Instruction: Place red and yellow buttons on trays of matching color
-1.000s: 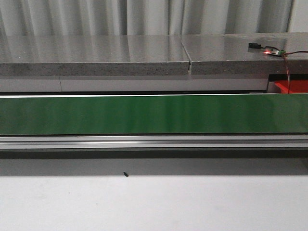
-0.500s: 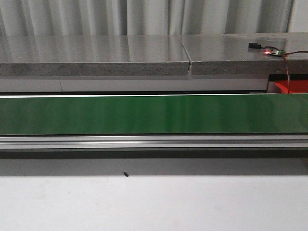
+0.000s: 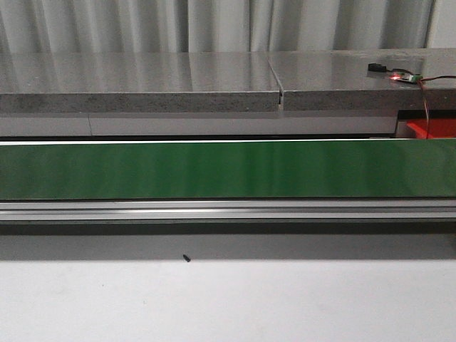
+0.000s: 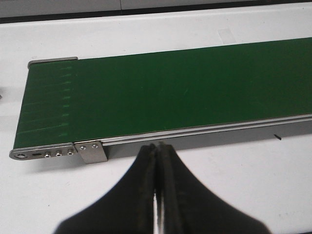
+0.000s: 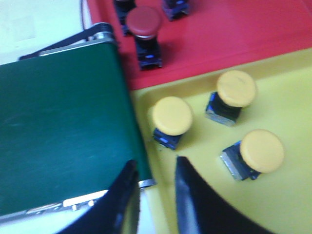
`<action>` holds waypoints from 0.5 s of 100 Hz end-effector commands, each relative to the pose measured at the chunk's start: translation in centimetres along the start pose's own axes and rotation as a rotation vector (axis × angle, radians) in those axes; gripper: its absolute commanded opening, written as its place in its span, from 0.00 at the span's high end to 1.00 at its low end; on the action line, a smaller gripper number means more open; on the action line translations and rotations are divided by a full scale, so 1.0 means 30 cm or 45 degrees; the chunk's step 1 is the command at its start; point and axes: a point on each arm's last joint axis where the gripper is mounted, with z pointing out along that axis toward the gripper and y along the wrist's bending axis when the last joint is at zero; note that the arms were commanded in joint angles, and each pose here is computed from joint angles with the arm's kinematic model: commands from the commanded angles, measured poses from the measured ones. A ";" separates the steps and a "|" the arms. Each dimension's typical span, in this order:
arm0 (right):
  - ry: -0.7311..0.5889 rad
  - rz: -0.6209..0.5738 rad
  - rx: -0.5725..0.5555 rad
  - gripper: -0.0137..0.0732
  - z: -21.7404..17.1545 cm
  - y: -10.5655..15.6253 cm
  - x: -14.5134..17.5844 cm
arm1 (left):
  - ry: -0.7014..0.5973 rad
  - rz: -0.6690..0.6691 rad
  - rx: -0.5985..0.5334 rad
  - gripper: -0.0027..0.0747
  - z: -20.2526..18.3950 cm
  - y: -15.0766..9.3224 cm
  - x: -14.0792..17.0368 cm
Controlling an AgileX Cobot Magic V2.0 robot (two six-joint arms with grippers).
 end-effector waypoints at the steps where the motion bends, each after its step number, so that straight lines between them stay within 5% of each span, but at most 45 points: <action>1: -0.135 -0.104 -0.059 0.89 -0.063 0.043 -0.035 | -0.107 -0.002 0.003 0.99 -0.016 -0.002 -0.041; 6: -0.152 -0.150 -0.097 0.99 -0.080 0.070 -0.033 | -0.107 -0.002 0.003 0.99 -0.016 -0.002 -0.041; 50: -0.298 -0.254 -0.314 0.98 -0.232 0.155 0.003 | -0.107 -0.002 0.003 0.99 -0.016 -0.002 -0.041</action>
